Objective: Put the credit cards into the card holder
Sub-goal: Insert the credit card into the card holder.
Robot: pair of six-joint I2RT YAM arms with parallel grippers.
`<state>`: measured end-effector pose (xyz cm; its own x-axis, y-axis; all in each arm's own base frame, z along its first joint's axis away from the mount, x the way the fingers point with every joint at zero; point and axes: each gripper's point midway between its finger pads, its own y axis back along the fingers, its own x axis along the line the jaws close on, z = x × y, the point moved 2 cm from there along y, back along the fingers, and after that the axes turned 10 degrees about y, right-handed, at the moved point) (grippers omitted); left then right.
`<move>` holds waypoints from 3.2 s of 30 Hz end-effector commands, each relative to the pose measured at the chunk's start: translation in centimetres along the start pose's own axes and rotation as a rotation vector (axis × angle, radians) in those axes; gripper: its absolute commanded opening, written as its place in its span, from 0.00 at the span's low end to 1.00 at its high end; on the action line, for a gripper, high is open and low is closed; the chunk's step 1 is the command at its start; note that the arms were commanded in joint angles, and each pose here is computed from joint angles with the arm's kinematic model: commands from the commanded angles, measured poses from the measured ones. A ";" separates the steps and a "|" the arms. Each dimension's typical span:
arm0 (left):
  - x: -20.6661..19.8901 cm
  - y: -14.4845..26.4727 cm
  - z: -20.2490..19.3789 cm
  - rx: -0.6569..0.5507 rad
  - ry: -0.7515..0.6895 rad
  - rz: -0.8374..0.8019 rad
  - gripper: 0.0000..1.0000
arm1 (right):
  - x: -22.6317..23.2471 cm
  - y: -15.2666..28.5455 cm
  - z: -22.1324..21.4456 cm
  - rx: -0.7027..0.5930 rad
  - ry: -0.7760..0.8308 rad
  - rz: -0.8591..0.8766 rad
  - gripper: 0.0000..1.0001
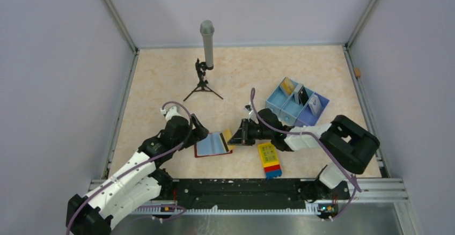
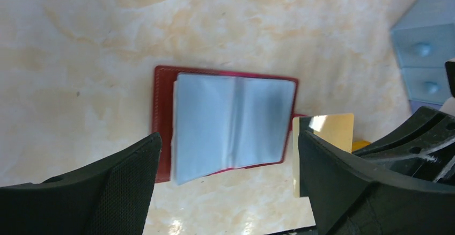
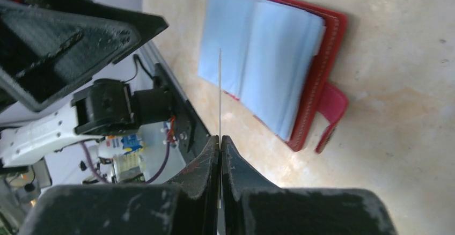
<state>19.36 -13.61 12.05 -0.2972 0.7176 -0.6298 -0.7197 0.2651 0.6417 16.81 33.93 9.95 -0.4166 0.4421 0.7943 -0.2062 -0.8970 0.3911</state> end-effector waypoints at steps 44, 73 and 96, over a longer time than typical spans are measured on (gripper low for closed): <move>7.9 -3.9 -2.6 0.050 -0.021 0.335 0.31 | -1.0 -7.4 -2.3 0.109 -0.040 0.026 0.00; 7.5 -4.5 -3.2 0.094 -0.028 0.328 0.23 | -5.2 -8.8 -2.2 0.074 -0.069 -0.179 0.00; 7.0 -4.2 -3.0 0.091 -0.015 0.309 0.21 | -4.5 -9.0 -4.4 0.118 -0.083 -0.209 0.14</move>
<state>19.15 -11.40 3.77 -0.4832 0.7793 -0.3990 -0.5690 0.0669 0.8196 17.69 41.30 2.97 -0.2990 0.5128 0.8048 -0.1767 -0.8585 0.4814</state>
